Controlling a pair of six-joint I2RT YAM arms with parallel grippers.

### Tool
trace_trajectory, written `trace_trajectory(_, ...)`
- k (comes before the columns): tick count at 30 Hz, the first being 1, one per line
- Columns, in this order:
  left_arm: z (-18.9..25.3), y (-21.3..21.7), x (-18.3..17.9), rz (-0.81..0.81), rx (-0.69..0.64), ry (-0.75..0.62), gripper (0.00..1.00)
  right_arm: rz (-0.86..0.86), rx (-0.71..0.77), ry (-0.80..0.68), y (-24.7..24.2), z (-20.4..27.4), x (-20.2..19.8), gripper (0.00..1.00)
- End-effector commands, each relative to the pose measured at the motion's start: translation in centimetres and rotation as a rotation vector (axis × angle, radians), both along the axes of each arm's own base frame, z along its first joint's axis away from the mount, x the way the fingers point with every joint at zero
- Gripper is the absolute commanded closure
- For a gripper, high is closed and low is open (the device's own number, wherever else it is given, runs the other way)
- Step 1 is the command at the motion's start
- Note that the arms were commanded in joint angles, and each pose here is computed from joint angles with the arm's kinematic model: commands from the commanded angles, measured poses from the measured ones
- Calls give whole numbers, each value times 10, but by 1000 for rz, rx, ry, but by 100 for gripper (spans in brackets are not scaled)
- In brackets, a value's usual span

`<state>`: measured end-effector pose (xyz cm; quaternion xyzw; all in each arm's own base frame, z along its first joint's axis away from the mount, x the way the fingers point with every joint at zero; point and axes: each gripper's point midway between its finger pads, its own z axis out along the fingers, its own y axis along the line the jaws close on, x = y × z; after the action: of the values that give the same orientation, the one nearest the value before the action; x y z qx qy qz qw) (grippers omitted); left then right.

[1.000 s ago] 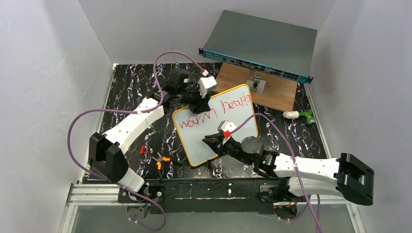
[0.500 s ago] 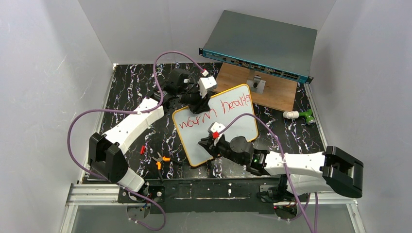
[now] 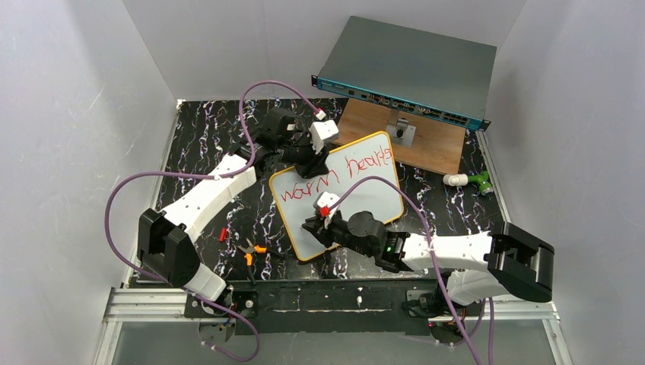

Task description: Write a sentence on the whiteboard

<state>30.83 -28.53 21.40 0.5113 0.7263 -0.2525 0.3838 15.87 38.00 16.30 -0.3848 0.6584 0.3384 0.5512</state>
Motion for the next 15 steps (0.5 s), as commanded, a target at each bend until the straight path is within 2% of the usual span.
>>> trace_trajectory(1,-56,31,-15,-26,231,36,100,30,65,-30,15,25,-2,99)
trace_trajectory(15,-57,30,-15,-22,227,43,100,61,-43,32,15,-12,-16,99)
